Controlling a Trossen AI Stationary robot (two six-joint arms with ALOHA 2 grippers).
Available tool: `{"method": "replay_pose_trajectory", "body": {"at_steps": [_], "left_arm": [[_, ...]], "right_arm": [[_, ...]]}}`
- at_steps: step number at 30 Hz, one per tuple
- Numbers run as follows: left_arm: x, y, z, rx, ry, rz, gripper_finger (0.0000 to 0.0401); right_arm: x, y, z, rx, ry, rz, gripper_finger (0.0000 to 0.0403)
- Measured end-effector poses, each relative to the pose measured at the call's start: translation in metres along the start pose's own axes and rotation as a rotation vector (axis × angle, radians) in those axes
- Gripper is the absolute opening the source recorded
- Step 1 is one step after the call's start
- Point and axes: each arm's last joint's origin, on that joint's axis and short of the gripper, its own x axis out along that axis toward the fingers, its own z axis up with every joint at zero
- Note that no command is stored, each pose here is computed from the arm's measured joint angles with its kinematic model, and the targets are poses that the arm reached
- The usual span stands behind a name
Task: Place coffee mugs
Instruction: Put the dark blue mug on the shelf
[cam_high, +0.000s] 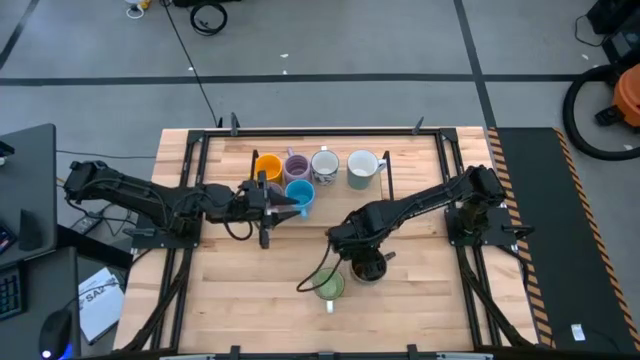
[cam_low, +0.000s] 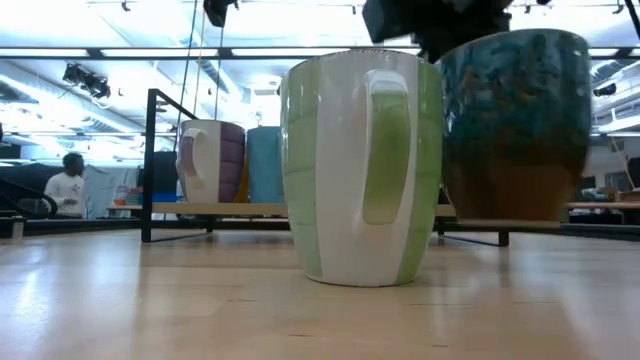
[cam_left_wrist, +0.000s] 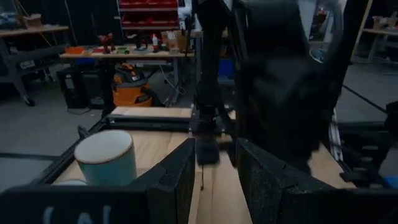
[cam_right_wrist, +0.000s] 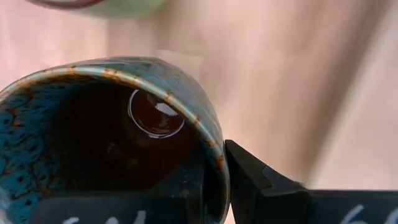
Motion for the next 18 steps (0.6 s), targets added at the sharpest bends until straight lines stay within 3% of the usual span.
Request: {"method": "replay_pose_trajectory", "body": {"at_steps": [10,18], "left_arm": [[0.000,0.000,-0.005,-0.048,0.051,0.004,0.0123],[0.000,0.001,-0.005,-0.053,0.048,0.041,0.0123]], "right_arm": [[-0.052,-0.022,0.011,-0.084,-0.084,-0.113,0.0050],[-0.062,-0.054,0.014,-0.131,-0.121,-0.199,0.0050]]}}
